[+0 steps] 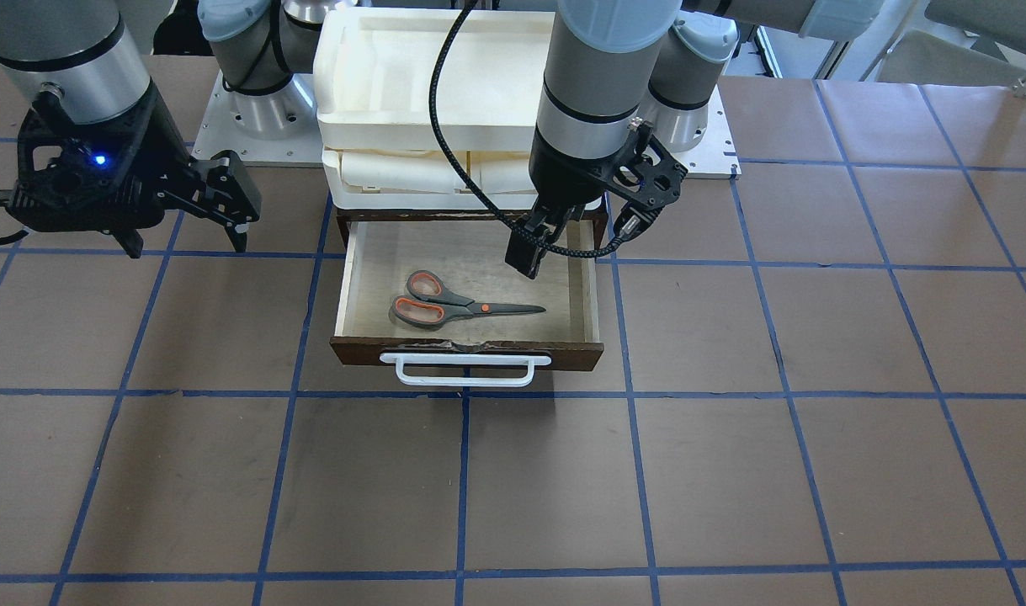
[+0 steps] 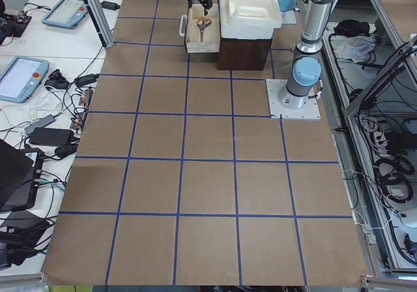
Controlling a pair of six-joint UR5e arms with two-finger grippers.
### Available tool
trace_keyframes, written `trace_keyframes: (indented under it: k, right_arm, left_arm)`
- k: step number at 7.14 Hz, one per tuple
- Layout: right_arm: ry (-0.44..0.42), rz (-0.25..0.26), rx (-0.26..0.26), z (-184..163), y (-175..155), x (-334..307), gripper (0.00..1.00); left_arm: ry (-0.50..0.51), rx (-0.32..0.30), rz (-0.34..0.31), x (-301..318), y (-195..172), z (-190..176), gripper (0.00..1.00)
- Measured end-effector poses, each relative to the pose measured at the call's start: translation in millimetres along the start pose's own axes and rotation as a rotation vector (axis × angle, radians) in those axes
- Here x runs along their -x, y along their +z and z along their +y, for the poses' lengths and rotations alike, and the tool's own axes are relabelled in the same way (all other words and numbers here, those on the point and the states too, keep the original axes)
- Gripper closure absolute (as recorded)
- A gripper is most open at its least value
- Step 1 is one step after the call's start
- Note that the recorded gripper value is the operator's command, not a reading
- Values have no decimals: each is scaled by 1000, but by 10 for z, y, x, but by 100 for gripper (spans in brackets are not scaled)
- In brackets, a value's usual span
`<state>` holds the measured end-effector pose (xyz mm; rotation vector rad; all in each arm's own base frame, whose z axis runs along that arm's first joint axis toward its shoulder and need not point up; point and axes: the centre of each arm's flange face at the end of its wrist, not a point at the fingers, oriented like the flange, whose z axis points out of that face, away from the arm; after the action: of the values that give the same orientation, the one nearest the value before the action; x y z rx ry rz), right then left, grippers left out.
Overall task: Put scissors in drawer and close it
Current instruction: 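Move the left gripper over the drawer's white handle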
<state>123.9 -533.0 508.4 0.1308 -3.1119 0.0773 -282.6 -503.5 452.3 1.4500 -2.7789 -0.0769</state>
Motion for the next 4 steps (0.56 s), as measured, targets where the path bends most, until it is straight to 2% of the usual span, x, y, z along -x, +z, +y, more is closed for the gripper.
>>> trace_keyframes:
  k: [2,4]
  right_arm:
    - [56,7,38,15,-22,-9,0]
    - [64,7,55,31,-21,-8,0]
  left_arm:
    - [33,-13,12,-153,-26,-38,2]
    - [92,-29,48,-559,79,-192,1]
